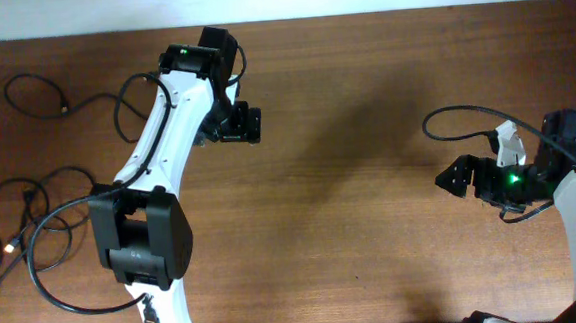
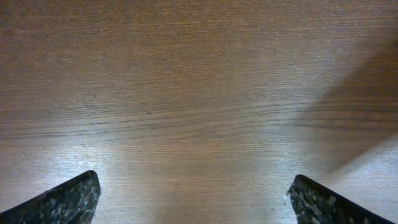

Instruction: Untangle cables

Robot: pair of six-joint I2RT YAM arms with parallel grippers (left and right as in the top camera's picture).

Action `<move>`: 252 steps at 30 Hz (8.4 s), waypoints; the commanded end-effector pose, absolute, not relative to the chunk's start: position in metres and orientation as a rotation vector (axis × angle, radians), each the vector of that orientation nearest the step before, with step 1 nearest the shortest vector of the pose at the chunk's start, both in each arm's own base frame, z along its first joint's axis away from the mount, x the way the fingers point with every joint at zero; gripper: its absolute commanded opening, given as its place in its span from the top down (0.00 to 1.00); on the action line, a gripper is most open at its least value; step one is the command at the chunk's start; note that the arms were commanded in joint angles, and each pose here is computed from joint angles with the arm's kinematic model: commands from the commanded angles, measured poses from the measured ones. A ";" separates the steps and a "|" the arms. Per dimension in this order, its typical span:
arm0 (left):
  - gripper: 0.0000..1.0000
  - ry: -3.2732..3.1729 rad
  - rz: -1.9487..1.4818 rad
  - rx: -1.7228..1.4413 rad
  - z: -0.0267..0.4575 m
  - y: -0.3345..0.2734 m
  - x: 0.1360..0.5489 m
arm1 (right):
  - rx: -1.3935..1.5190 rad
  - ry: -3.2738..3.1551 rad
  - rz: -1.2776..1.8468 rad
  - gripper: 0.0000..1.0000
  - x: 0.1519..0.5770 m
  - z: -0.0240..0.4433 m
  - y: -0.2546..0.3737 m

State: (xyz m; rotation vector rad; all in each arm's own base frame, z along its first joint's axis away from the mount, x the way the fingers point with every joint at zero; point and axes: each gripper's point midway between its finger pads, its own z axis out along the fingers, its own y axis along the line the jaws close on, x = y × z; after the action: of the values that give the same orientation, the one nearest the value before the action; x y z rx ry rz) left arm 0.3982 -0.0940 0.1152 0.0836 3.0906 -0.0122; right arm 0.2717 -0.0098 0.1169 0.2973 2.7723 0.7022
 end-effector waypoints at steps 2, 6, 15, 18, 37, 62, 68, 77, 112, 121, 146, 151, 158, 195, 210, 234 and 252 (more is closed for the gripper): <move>0.01 3.037 -0.034 0.106 0.134 -0.097 0.402 | 0.273 2.742 0.671 0.01 0.277 0.126 -0.014; 0.02 3.039 -0.033 0.105 0.133 -0.096 0.402 | 0.273 2.742 0.671 0.01 0.277 0.126 -0.014; 0.01 3.041 -0.032 0.105 0.133 -0.096 0.401 | 0.273 2.742 0.671 0.01 0.277 0.126 -0.014; 0.01 3.032 -0.037 0.105 0.136 -0.097 0.401 | 0.273 2.742 0.671 0.01 0.277 0.126 -0.014; 0.02 2.341 -0.285 0.068 0.259 -0.107 0.361 | 0.273 2.742 0.671 0.01 0.277 0.126 -0.014; 0.01 1.458 -0.393 -0.250 0.204 -0.031 0.259 | 0.273 2.742 0.671 0.01 0.277 0.126 -0.014; 0.02 1.552 -0.304 -0.317 0.177 -0.014 0.255 | 0.273 2.742 0.671 0.01 0.277 0.126 -0.014; 0.01 1.665 -0.099 -0.259 0.149 0.004 0.247 | 0.274 2.742 0.671 0.01 0.277 0.126 -0.014; 0.01 1.649 0.035 0.053 0.157 -0.003 0.246 | 0.273 2.742 0.671 0.01 0.277 0.126 -0.014; 0.02 1.649 0.035 0.053 0.157 -0.003 0.246 | 0.274 2.742 0.671 0.01 0.277 0.126 -0.014; 0.01 1.650 0.036 0.053 0.156 -0.003 0.246 | 0.273 2.742 0.671 0.01 0.277 0.126 -0.014; 0.02 1.650 0.036 0.053 0.156 -0.003 0.246 | 0.274 2.743 0.673 0.01 0.277 0.125 -0.014; 0.02 1.650 0.035 0.053 0.156 -0.003 0.246 | 0.276 2.746 0.673 0.01 0.277 0.125 -0.014; 0.02 1.650 0.036 0.053 0.156 -0.003 0.246 | -0.239 1.810 0.254 0.01 0.274 0.184 0.030; 0.02 1.650 0.035 0.053 0.156 -0.003 0.246 | -0.255 1.491 0.156 0.01 0.250 0.192 0.031; 0.02 1.650 0.036 0.053 0.156 -0.003 0.246 | -0.193 1.610 0.142 0.01 0.242 0.163 0.027; 0.01 1.650 0.035 0.053 0.156 -0.003 0.246 | -0.192 1.609 0.141 0.01 0.242 0.163 0.027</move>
State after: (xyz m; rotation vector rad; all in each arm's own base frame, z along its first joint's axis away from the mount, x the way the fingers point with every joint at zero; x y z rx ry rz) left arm 0.2463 -0.0023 0.1563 0.0348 1.6519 0.0310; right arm 0.2428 0.0251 0.1643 -0.1925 1.6094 0.1295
